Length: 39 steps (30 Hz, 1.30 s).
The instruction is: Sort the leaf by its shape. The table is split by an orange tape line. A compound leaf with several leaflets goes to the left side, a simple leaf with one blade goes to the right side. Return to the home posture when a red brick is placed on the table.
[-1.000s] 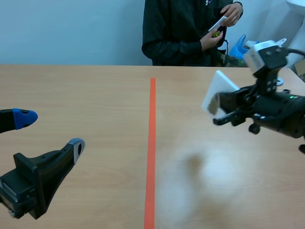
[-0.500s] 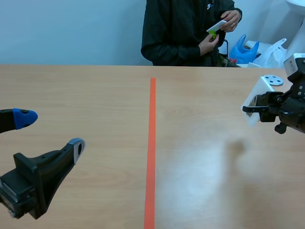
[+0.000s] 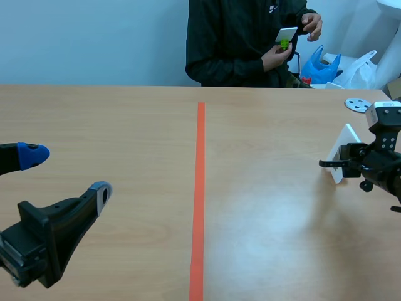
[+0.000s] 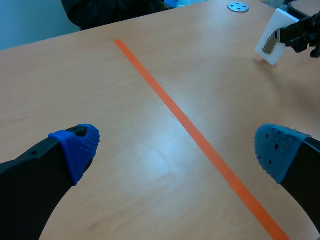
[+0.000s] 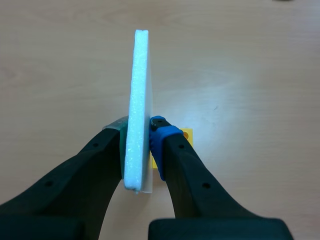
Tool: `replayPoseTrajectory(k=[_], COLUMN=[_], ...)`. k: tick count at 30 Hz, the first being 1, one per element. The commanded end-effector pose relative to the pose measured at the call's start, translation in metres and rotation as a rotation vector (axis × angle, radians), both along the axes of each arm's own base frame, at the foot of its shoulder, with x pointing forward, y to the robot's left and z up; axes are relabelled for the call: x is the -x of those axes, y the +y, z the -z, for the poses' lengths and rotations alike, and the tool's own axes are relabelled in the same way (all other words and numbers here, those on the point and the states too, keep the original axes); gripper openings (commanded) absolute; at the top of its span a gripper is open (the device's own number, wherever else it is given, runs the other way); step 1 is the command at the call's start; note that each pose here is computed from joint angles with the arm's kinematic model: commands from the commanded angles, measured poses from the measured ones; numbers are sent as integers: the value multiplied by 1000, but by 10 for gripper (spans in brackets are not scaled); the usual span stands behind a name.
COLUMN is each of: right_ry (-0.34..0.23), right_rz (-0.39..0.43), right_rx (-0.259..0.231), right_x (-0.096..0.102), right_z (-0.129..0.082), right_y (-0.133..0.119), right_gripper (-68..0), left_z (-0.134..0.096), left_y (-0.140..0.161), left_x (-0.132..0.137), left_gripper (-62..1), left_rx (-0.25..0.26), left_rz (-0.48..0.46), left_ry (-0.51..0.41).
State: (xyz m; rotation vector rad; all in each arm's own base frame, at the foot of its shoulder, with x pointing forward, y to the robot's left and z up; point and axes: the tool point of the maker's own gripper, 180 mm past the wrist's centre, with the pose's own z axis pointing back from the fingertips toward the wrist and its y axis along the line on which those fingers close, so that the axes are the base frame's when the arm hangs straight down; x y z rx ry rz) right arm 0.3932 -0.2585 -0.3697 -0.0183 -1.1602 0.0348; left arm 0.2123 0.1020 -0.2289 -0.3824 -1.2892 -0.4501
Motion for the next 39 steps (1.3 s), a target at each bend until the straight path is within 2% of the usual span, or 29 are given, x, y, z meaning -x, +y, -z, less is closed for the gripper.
replayPoseTrajectory(k=[1, 10, 15, 19, 22, 25, 28, 33, 36, 39], right_ry=[-76, -67, -72, -113, -144, -169, -209, -242, -212, -189], right_rz=[-13, -16, -16, -29, -61, -60, -62, -139, -219, -297], right_rx=[19, 19, 22, 31, 53, 73, 45, -3, -58, -88], right_x=[-14, -12, -13, -18, -23, -26, -23, -10, 5, 21], right_z=[-24, -21, -23, -37, -56, -76, -99, -129, -133, -134], right_y=[-1, 0, -1, -2, -3, -10, -14, -5, 14, 38], right_gripper=[-664, -525, -388, -287, -227, -154, -89, 4, 4, 4], left_z=[-8, -9, -8, -8, -8, -8, -9, -9, -9, -9], left_y=[-2, -2, -2, -2, -2, -2, -2, -2, -2, -2], left_x=[-2, -2, -2, -2, -2, -2, -2, -2, -2, -2], left_gripper=[14, 14, 14, 14, 14, 14, 14, 14, 14, 14], left_rx=[20, 20, 20, 20, 20, 20, 20, 20, 20, 20], left_rz=[-3, -3, -3, -3, -3, -3, -3, -3, -3, -3], left_ry=[-27, -28, -27, -27, -27, -27, -28, -28, -28, -28])
